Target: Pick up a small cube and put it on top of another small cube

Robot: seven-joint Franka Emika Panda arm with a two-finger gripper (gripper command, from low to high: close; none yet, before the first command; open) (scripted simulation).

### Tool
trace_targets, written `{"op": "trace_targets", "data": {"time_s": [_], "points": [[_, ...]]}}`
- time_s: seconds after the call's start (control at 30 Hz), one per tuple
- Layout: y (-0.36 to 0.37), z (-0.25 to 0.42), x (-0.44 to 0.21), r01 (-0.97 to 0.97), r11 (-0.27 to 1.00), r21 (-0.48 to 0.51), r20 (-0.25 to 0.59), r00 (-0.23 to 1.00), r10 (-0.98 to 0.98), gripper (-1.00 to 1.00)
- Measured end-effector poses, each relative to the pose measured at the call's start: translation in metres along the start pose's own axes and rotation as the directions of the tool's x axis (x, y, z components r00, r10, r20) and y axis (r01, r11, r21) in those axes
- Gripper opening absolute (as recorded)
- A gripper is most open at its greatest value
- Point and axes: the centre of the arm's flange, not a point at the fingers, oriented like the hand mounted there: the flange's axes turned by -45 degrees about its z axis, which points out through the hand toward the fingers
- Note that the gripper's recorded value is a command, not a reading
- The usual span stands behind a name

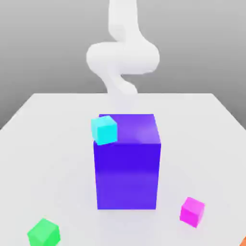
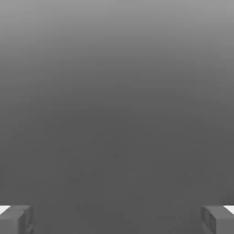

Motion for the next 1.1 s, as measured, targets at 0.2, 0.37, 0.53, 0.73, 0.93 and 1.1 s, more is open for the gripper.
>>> {"op": "trace_targets", "data": {"time_s": [0.2,0.37,0.53,0.73,0.93,1.1], "points": [[-0.042,0.126,-0.025,0.179,0.978,0.106,0.163,0.967,-0.194,0.00],[-0.084,0.216,-0.071,0.311,0.928,0.207,0.270,0.893,-0.360,0.00],[-0.124,0.291,-0.136,0.424,0.849,0.316,0.351,0.779,-0.520,0.00],[-0.166,0.358,-0.236,0.533,0.715,0.453,0.406,0.590,-0.698,0.00],[-0.176,0.410,-0.309,0.564,0.649,0.511,0.423,0.492,-0.761,0.00],[-0.176,0.426,-0.325,0.564,0.648,0.512,0.423,0.491,-0.761,-1.00]]}}
